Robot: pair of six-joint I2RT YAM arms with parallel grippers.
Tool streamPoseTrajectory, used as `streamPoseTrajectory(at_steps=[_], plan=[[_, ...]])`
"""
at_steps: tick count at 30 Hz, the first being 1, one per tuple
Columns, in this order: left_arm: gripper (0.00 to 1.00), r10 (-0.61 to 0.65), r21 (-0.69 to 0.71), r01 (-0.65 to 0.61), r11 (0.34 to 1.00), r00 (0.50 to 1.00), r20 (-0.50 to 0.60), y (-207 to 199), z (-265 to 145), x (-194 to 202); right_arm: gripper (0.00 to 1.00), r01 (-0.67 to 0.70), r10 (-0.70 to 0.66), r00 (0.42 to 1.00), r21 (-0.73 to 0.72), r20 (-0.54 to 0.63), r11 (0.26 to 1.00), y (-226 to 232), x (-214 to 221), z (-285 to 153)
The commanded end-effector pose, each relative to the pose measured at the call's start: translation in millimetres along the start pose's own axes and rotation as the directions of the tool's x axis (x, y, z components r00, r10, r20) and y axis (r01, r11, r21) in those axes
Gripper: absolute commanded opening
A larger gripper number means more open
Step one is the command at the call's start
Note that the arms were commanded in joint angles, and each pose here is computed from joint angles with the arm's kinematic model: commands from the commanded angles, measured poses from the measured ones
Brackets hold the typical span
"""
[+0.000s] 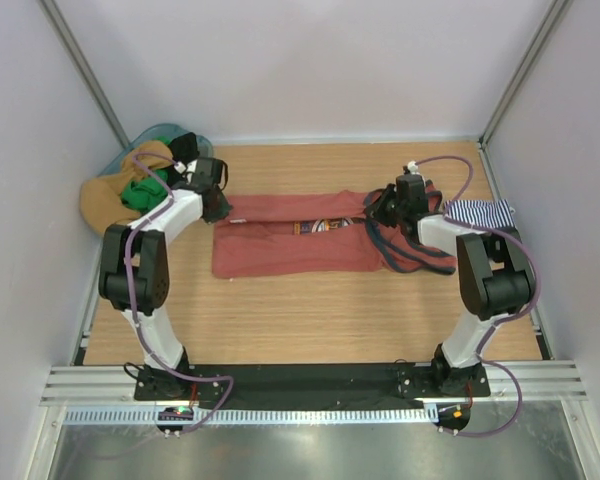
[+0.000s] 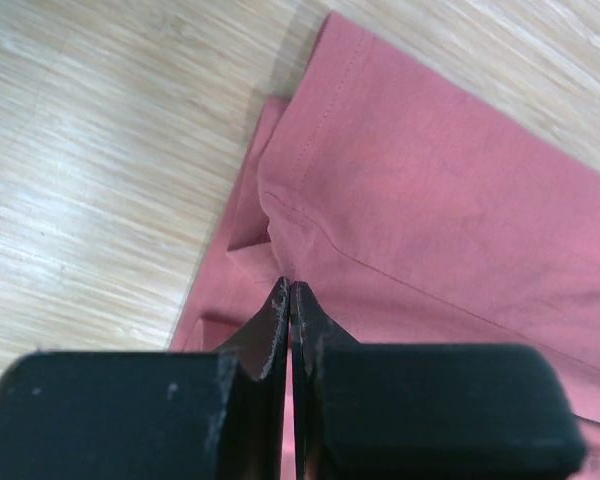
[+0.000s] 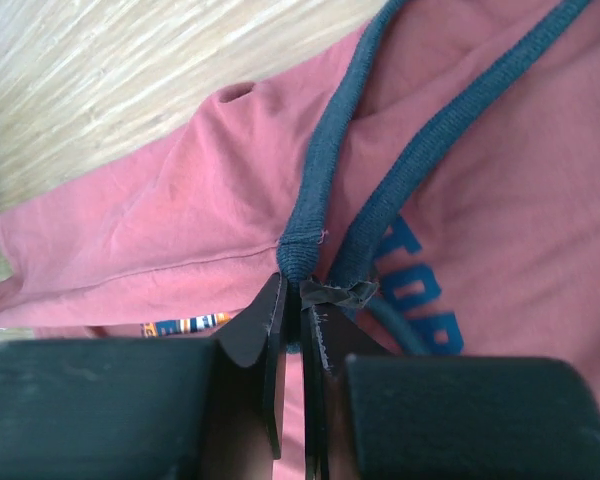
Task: Fold and stack the tank tops
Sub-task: Fold the tank top
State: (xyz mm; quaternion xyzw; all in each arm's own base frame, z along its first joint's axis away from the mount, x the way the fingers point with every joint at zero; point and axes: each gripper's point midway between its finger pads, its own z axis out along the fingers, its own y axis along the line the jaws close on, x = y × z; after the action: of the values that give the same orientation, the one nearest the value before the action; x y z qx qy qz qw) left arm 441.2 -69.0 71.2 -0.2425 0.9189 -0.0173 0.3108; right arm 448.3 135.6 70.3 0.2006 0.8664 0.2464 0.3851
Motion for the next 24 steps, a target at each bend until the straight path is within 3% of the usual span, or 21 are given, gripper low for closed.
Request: streamPoseTrajectory(at_steps=[1,11,14,15,16,17,18,19,21,24], plan=[[0.00,-0.035,0.032,0.032,0.999,0.994,0.100,-6,-17,-19,0.10,0.019,-0.018,0.991,-0.006,0.132,1.000,12,-26,-16],[0.03,-0.053,-0.032,0.057,0.998,0.994,0.094,16,-14,11,0.13,-0.069,0.050,0.990,0.139,0.135,0.988,-34,6,-20],[0.05,-0.067,-0.044,0.073,0.996,0.991,0.114,25,-13,19,0.18,-0.079,0.061,0.992,0.172,0.109,0.982,-44,18,-15],[0.13,-0.068,-0.053,0.074,0.996,0.991,0.117,29,-13,23,0.20,-0.080,0.062,0.993,0.178,0.102,0.981,-46,20,-14],[0.17,-0.073,-0.048,0.080,0.996,0.988,0.134,29,-16,20,0.32,-0.084,0.063,0.992,0.195,0.110,0.977,-49,19,-15],[0.23,-0.071,-0.048,0.079,0.996,0.987,0.143,29,-18,19,0.37,-0.088,0.065,0.991,0.202,0.116,0.975,-50,19,-18],[0.43,-0.068,-0.053,0.077,0.996,0.987,0.148,31,-20,20,0.41,-0.087,0.062,0.990,0.200,0.130,0.976,-50,17,-21],[0.50,-0.061,-0.049,0.070,0.996,0.985,0.160,31,-23,17,0.50,-0.084,0.056,0.987,0.191,0.148,0.978,-47,14,-25],[0.56,-0.055,-0.033,0.063,0.997,0.979,0.195,28,-34,10,0.51,-0.067,0.028,0.979,0.190,0.202,0.980,-42,0,-38],[0.57,-0.056,-0.006,0.059,0.998,0.970,0.235,24,-52,-5,0.52,-0.031,-0.015,0.974,0.201,0.227,0.979,-32,-11,-53]])
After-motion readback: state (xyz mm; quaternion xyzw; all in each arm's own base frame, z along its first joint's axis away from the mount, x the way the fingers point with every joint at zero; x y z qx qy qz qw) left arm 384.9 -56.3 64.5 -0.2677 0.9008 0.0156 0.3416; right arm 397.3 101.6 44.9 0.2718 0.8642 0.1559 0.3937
